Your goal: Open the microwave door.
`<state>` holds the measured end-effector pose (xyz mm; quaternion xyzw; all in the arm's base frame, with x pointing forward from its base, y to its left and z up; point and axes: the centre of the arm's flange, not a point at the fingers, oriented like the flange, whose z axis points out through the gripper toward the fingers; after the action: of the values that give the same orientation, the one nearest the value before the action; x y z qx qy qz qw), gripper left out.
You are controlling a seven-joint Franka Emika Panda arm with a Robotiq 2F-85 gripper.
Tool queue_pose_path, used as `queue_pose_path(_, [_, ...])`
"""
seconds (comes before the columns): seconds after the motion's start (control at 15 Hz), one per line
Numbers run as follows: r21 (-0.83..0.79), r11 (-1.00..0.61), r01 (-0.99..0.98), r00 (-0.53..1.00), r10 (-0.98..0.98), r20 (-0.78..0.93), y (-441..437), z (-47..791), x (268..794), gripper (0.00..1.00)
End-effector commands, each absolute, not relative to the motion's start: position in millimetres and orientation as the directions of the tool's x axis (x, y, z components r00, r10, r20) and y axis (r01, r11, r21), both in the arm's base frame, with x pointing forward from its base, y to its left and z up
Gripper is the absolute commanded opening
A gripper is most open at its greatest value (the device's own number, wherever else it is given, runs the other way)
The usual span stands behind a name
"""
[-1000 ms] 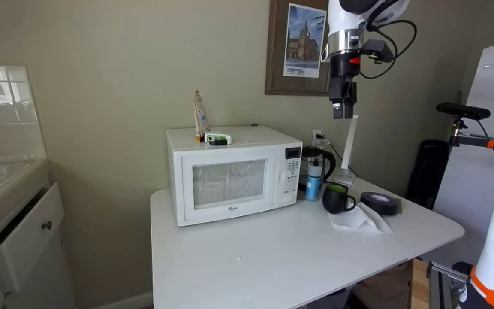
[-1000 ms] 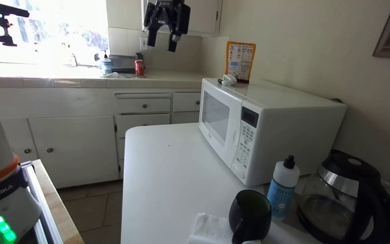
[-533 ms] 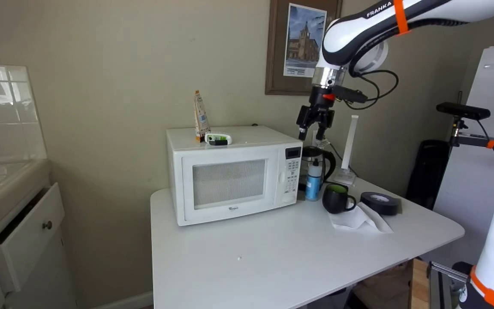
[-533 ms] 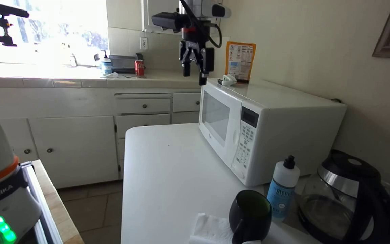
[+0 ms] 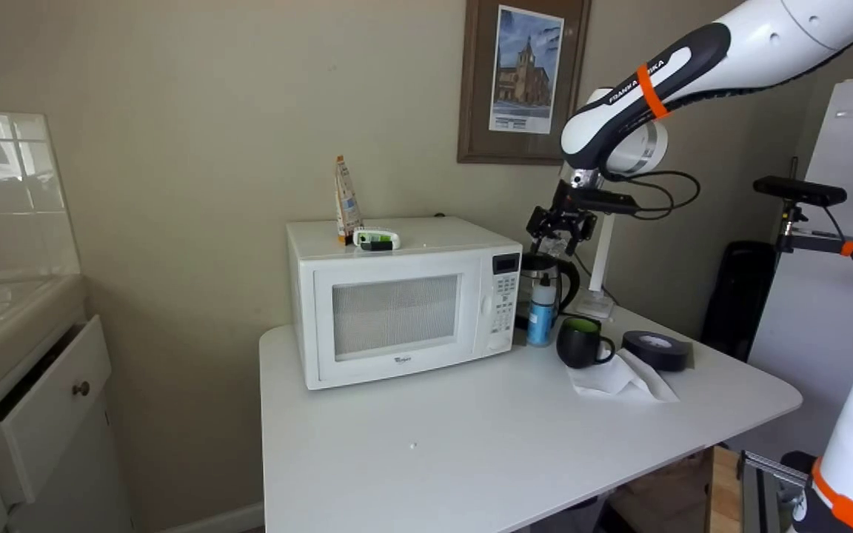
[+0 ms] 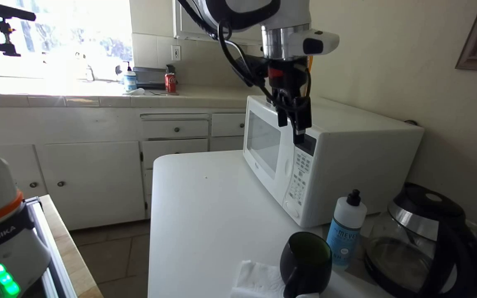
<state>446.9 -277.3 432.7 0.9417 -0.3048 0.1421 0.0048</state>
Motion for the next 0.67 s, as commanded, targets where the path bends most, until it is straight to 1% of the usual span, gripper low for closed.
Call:
queue_pose_path(0.0, [-0.079, -0.811, -0.58, 0.776, -0.58, 0.249, -278.9, 423.2, 449.5, 1.0])
queue_pose_path(0.2, [-0.08, -0.813, -0.577, 0.786, -0.579, 0.216, -278.1, 407.4, 458.8, 1.0])
queue_pose_path(0.47, [-0.098, -0.811, -0.577, 0.781, -0.583, 0.225, -278.7, 405.4, 462.2, 1.0])
queue_pose_path(0.6, [-0.089, -0.817, -0.569, 0.794, -0.575, 0.196, -273.1, 388.0, 450.9, 1.0])
